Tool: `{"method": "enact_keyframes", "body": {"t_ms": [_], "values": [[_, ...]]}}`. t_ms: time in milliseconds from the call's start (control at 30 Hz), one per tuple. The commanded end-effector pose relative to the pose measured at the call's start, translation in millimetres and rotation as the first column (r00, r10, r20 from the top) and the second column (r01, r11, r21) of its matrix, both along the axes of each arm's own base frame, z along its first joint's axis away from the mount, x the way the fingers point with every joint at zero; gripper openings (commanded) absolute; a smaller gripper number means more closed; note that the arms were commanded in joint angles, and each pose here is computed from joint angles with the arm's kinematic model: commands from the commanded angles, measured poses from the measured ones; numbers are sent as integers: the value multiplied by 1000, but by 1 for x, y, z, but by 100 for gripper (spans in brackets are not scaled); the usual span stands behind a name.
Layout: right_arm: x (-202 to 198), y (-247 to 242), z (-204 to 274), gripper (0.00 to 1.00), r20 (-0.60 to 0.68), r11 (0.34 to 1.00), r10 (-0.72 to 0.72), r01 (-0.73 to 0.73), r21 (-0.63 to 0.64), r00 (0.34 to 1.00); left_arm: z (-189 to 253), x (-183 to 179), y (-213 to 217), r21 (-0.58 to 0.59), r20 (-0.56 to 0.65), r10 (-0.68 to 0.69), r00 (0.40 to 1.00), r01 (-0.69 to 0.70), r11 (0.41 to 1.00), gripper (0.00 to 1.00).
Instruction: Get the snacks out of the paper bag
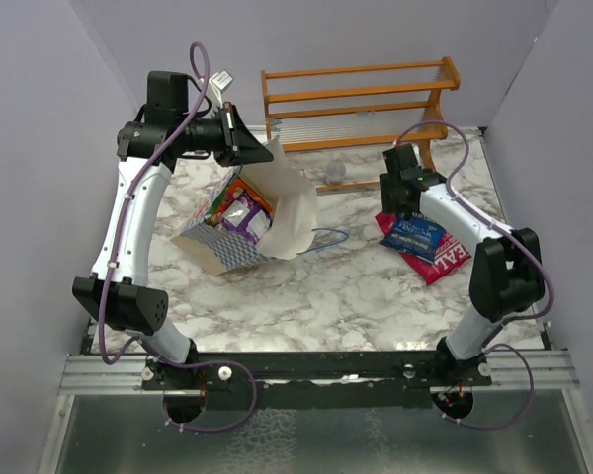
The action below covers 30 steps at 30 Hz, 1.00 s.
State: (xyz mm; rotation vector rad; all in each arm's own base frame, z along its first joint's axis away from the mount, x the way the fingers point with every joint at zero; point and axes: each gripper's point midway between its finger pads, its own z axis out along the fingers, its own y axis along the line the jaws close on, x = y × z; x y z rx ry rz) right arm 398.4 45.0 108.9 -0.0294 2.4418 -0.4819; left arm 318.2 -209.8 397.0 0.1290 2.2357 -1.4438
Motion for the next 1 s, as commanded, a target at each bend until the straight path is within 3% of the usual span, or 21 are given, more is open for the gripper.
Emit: {"method": "enact_keyframes", "body": {"t_ms": [0, 67, 200, 367, 500, 567, 633, 700, 800, 900, 967], "values": [[5, 42, 53, 79, 103, 962, 157, -176, 207, 982, 16, -8, -1, -27, 51, -36, 998, 37, 999, 0], [2, 59, 73, 82, 145, 924, 245, -276, 263, 959, 22, -12, -3, -49, 66, -62, 996, 65, 997, 0], [-13, 105, 111, 83, 273, 767, 417, -497, 405, 867, 29, -17, -5, -78, 67, -77, 995, 82, 994, 0], [-48, 172, 168, 80, 488, 420, 521, -708, 568, 701, 34, -18, -6, -102, 55, -58, 997, 63, 993, 0], [-87, 212, 204, 80, 597, 132, 576, -785, 606, 558, 30, -17, -6, -115, 23, -45, 999, 47, 992, 0], [-111, 236, 206, 79, 623, 33, 628, -816, 577, 466, 30, -17, -7, -128, 11, -43, 999, 44, 991, 0], [-128, 258, 203, 78, 636, 5, 671, -860, 511, 381, 32, -17, -8, -139, 5, -43, 999, 44, 989, 0], [-136, 272, 199, 76, 636, 19, 697, -895, 446, 332, 36, -19, -9, -150, -1, -57, 998, 56, 987, 0], [-146, 288, 196, 69, 656, -27, 711, -922, 387, 254, 39, -22, -9, -145, -5, -67, 998, 66, 987, 0], [-147, 303, 187, 62, 670, -55, 715, -939, 339, 199, 42, -21, -9, -150, -2, -61, 998, 60, 987, 0], [-141, 311, 175, 59, 667, -58, 718, -938, 341, 198, 44, -20, -9, -152, 7, -54, 999, 55, 987, 0]]}}
